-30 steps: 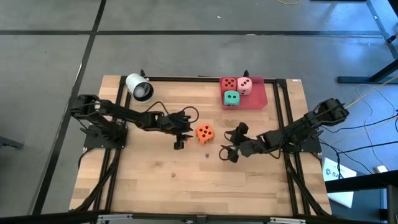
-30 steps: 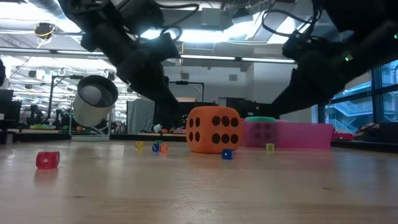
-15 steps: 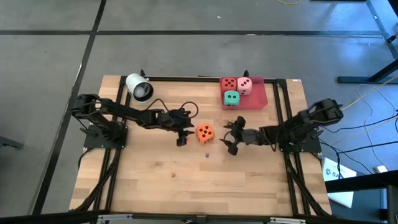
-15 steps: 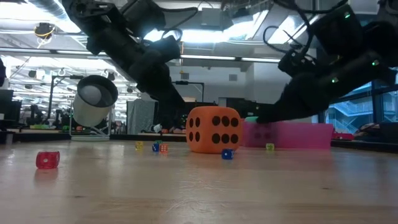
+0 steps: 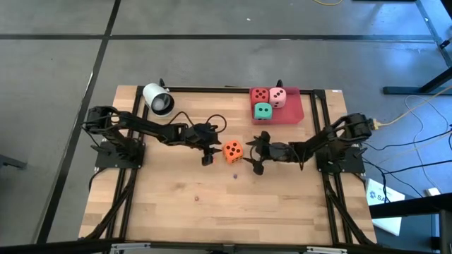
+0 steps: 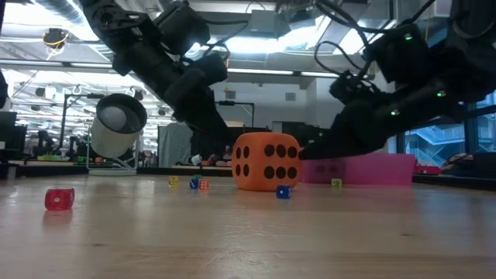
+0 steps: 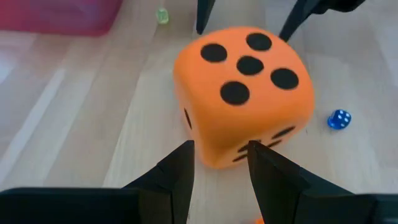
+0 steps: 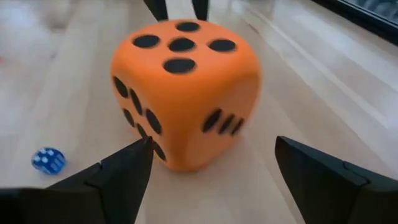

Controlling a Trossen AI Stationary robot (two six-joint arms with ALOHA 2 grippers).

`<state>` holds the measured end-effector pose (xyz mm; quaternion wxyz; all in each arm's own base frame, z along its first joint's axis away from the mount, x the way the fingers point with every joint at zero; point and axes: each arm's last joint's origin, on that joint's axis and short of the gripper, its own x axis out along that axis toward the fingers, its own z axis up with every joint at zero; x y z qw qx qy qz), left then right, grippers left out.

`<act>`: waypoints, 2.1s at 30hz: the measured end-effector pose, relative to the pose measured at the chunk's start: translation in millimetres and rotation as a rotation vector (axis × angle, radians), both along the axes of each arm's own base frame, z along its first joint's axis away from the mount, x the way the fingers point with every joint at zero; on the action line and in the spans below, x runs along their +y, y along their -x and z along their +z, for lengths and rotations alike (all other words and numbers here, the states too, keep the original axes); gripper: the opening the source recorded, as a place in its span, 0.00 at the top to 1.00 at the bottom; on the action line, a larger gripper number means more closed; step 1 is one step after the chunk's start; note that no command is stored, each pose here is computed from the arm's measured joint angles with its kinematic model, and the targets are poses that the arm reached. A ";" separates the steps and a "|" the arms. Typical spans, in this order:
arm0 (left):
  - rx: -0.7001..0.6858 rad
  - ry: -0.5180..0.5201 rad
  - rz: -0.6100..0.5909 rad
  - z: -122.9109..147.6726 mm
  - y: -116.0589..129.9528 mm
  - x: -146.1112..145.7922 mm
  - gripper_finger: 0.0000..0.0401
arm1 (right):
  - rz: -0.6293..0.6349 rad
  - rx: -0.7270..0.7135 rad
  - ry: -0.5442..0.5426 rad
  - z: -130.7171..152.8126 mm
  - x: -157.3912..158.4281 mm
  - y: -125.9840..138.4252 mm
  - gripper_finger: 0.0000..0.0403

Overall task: Pick & Place Dice
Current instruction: Put the large orange dice into the red bin

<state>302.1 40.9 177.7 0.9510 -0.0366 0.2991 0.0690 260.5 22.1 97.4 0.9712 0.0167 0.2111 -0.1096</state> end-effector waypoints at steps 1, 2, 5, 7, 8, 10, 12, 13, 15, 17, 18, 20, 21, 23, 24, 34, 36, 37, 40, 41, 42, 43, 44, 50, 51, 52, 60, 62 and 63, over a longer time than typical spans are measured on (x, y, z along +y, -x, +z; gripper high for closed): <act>0.000 0.000 -0.001 -0.1 0.0 0.1 0.64 | 0.008 -0.006 0.004 -0.3 -0.2 -4.3 0.17; -0.006 0.000 -0.001 0.0 -0.6 0.2 0.64 | 0.018 -0.007 0.003 -0.7 -0.7 -7.6 0.17; -0.006 0.006 -0.002 -1.9 -1.4 2.7 0.64 | 0.043 0.006 0.000 -5.5 -3.2 -18.7 0.17; -0.007 0.015 -0.006 -3.3 -1.8 5.1 0.64 | 0.061 0.015 -0.009 -9.7 -5.2 -25.6 0.17; -0.005 0.017 -0.006 -3.6 -1.6 5.7 0.64 | 0.065 0.018 -0.011 -11.6 -6.2 -28.5 0.17; 0.003 0.017 -0.004 -4.1 -0.9 7.1 0.64 | 0.069 0.015 -0.015 -14.2 -8.6 -34.1 0.17; 0.006 0.025 -0.009 -4.3 -0.4 8.4 0.64 | 0.069 0.007 -0.015 -15.6 -9.8 -37.1 0.17; 0.007 0.029 -0.013 -4.5 -0.2 8.7 0.64 | 0.072 -0.001 -0.015 -15.5 -10.1 -37.9 0.17; 0.007 0.036 -0.020 -4.6 0.0 9.4 0.64 | 0.079 -0.012 -0.014 -14.8 -10.2 -38.4 0.17; 0.007 0.046 -0.030 -4.7 0.2 9.6 0.64 | 0.085 -0.021 -0.014 -13.8 -10.0 -38.8 0.17; 0.007 0.049 -0.034 -4.8 0.2 9.5 0.64 | 0.090 -0.023 -0.015 -13.3 -9.9 -38.9 0.17; 0.009 0.051 -0.036 -4.9 0.3 9.5 0.64 | 0.094 -0.030 -0.014 -12.7 -10.0 -39.1 0.17; 0.010 0.051 -0.036 -5.0 0.4 9.4 0.64 | 0.094 -0.035 -0.014 -12.3 -9.9 -39.3 0.17; 0.015 0.052 -0.036 -5.3 0.7 9.3 0.64 | 0.096 -0.041 -0.015 -11.7 -9.8 -39.6 0.17; 0.017 0.053 -0.037 -5.4 0.9 9.2 0.64 | 0.103 -0.044 -0.018 -11.1 -9.6 -40.3 0.17; 0.026 0.063 -0.048 -6.5 1.7 8.5 0.64 | 0.166 -0.033 -0.043 -8.5 -11.1 -46.9 0.35; 0.025 0.065 -0.050 -6.4 1.6 8.5 0.64 | 0.164 -0.033 -0.046 -8.3 -12.7 -47.0 0.40; 0.024 0.066 -0.052 -6.3 1.6 8.4 0.64 | 0.167 -0.033 -0.048 -8.3 -13.6 -47.0 0.43; 0.023 0.074 -0.061 -6.4 1.5 8.1 0.64 | 0.168 -0.035 -0.052 -8.0 -15.4 -47.1 0.50; 0.023 0.077 -0.063 -6.4 1.5 8.0 0.64 | 0.168 -0.034 -0.052 -8.0 -15.5 -47.1 0.51; 0.022 0.079 -0.064 -6.4 1.5 7.9 0.64 | 0.168 -0.035 -0.052 -7.9 -15.6 -47.1 0.51; 0.022 0.079 -0.064 -6.4 1.4 7.9 0.64 | 0.167 -0.035 -0.051 -7.9 -15.6 -47.1 0.51; 0.022 0.079 -0.064 -6.4 1.4 7.9 0.64 | 0.166 -0.035 -0.051 -7.9 -15.7 -47.1 0.51; 0.023 0.081 -0.062 -6.6 1.4 7.9 0.64 | 0.166 -0.035 -0.051 -7.9 -15.7 -47.1 0.53; 0.023 0.082 -0.062 -6.6 1.4 7.9 0.64 | 0.166 -0.035 -0.050 -7.8 -15.7 -47.1 0.53; 0.023 0.082 -0.061 -6.6 1.4 7.9 0.64 | 0.167 -0.035 -0.048 -7.7 -15.7 -47.1 0.53; 0.023 0.082 -0.061 -6.6 1.4 7.9 0.64 | 0.179 -0.033 -0.045 -7.8 -15.5 -47.0 0.53; 0.023 0.082 -0.061 -6.6 1.4 7.9 0.64 | 0.180 -0.033 -0.045 -7.8 -15.5 -47.0 0.53; 0.023 0.082 -0.061 -6.6 1.5 7.9 0.64 | 0.180 -0.033 -0.045 -7.7 -15.5 -47.1 0.53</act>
